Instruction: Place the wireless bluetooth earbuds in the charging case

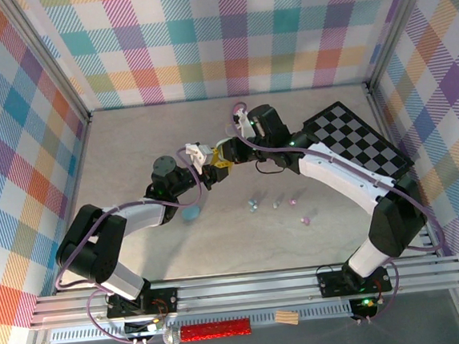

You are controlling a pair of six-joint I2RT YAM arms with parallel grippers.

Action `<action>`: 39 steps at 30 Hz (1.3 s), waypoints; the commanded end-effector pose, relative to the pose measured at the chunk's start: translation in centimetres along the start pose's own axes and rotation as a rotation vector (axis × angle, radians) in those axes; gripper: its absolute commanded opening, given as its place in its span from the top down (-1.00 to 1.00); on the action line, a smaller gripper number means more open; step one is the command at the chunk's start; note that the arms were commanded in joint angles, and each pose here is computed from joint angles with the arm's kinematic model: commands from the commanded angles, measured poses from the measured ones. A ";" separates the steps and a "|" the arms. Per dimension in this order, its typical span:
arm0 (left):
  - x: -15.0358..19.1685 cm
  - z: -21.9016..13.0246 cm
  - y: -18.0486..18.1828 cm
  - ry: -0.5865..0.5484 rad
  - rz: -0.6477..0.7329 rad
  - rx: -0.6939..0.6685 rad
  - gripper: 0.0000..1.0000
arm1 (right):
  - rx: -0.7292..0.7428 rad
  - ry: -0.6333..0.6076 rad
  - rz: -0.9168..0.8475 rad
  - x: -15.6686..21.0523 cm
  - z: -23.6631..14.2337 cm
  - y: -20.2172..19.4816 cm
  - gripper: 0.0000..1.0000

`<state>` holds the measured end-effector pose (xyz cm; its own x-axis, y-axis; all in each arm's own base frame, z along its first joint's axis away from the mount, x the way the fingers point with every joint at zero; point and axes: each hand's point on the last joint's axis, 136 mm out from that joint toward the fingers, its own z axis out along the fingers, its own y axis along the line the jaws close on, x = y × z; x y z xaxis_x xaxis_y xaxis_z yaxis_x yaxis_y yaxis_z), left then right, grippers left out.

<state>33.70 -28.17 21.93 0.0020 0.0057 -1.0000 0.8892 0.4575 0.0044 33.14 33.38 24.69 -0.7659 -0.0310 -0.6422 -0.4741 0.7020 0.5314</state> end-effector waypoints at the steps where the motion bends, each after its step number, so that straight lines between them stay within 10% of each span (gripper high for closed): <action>1: -2.4 0.5 -0.9 -0.071 0.080 0.035 0.26 | 0.020 -0.026 0.022 -0.6 0.1 0.1 0.58; 39: -3.6 0.4 -1.0 -0.087 0.090 0.030 0.26 | 0.069 -0.036 0.043 0.2 -0.4 -0.8 0.24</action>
<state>33.67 -28.56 21.82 0.0017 0.0188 -0.9998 0.8887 0.4583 0.0102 33.46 32.96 24.32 -0.7690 0.0363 -0.6382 -0.4157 0.7300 0.5425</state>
